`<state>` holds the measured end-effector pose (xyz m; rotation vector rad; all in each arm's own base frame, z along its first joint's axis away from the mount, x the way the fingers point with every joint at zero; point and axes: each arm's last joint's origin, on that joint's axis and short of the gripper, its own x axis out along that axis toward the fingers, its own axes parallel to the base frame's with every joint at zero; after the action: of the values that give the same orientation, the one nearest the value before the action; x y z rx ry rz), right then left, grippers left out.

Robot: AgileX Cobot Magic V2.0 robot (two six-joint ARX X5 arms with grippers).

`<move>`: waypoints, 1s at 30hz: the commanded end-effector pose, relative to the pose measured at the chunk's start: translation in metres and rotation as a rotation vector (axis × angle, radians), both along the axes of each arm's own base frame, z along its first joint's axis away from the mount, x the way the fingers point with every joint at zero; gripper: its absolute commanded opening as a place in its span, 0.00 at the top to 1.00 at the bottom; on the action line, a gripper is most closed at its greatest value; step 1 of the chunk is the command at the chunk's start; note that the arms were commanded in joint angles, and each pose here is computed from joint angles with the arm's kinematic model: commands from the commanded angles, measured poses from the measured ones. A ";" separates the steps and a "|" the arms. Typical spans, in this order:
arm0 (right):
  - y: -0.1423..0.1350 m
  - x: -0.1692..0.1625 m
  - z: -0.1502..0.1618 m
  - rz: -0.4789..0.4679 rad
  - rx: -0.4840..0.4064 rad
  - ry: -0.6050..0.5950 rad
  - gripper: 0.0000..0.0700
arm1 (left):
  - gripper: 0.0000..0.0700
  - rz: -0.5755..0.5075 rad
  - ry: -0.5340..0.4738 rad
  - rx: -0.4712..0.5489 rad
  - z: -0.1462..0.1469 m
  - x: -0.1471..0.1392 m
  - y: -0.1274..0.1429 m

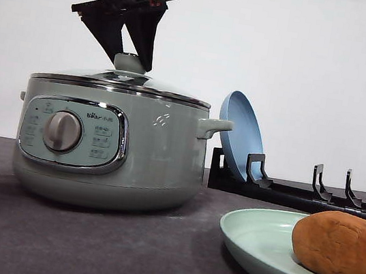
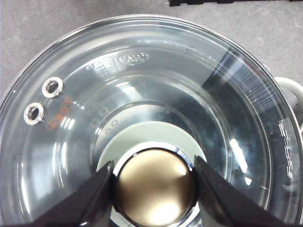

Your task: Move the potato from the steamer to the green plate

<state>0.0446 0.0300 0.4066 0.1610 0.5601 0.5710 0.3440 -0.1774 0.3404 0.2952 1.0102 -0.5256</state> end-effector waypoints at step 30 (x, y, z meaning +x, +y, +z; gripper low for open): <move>0.000 -0.001 0.002 0.000 0.002 0.014 0.00 | 0.00 0.044 -0.035 -0.033 0.039 -0.002 0.005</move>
<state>0.0438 0.0296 0.4048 0.1566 0.5799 0.5671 0.3397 -0.1683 0.3773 0.2602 0.9731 -0.4958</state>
